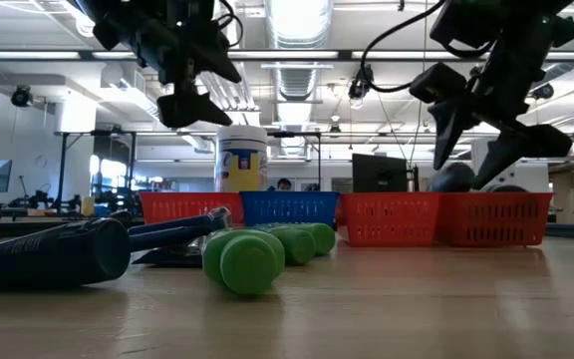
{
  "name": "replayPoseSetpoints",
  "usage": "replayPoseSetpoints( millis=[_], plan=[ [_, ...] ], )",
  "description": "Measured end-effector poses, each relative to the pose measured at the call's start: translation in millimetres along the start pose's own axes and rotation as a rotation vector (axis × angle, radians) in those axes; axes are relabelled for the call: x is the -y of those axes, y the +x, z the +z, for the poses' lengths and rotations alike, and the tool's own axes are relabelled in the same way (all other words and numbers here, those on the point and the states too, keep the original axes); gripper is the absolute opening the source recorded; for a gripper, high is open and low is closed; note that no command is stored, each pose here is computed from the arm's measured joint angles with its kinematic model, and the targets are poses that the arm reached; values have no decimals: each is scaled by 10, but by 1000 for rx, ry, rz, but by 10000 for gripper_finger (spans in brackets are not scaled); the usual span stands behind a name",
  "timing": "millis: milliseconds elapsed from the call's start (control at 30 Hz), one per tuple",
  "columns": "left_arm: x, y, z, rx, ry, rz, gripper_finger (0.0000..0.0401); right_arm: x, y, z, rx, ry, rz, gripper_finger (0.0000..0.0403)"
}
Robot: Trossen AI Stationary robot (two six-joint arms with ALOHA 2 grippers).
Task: Pick & Place Travel size toiletries
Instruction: Put the top razor into the left red bin
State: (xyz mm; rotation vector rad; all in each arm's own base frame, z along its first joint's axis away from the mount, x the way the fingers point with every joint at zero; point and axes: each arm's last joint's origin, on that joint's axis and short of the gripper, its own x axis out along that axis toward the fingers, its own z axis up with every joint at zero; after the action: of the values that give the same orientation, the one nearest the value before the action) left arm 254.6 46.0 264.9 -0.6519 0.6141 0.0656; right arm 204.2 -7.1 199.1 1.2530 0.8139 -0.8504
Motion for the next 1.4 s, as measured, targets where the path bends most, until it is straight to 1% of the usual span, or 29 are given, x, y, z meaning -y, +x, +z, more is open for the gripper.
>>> replayPoseSetpoints(
  millis=[167, 233, 300, 400, 567, 667, 800, 900, 1000, 1067, 1167, 1300, 1400],
  plan=[
    [2, -1, -2, -4, 8, -6, 323, -11, -20, 11, 2, 0, 5, 283],
    [2, -1, -17, -27, 16, -19, 322, -22, -44, 12, -3, -1, 6, 289],
    [-7, -2, -61, -78, 27, -24, 320, -36, -86, 8, -21, -22, 4, 295],
    [-16, -2, -163, -173, 57, -2, 319, -85, -175, 6, -65, -73, 13, 303],
    [40, -4, -386, -347, 154, 36, 318, -216, -333, -32, -89, -201, 54, 317],
    [132, 10, -516, -405, 257, 75, 318, -310, -424, -63, -89, -275, 102, 326],
    [299, 76, -724, -423, 501, 59, 315, -380, -501, -119, -91, -388, 141, 335],
    [394, 162, -891, -405, 660, 43, 310, -388, -512, -139, -93, -418, 146, 340],
    [420, 285, -1037, -385, 740, 57, 300, -374, -494, -140, -91, -415, 141, 339],
    [422, 364, -1106, -377, 757, 54, 288, -346, -469, -146, -96, -415, 126, 335],
    [440, 485, -1155, -367, 749, 42, 266, -329, -451, -157, -101, -410, 119, 326],
    [469, 635, -1192, -384, 744, 29, 238, -326, -448, -172, -107, -409, 118, 313],
    [449, 746, -1231, -422, 743, 42, 225, -326, -448, -172, -107, -409, 118, 304]
  ],
)
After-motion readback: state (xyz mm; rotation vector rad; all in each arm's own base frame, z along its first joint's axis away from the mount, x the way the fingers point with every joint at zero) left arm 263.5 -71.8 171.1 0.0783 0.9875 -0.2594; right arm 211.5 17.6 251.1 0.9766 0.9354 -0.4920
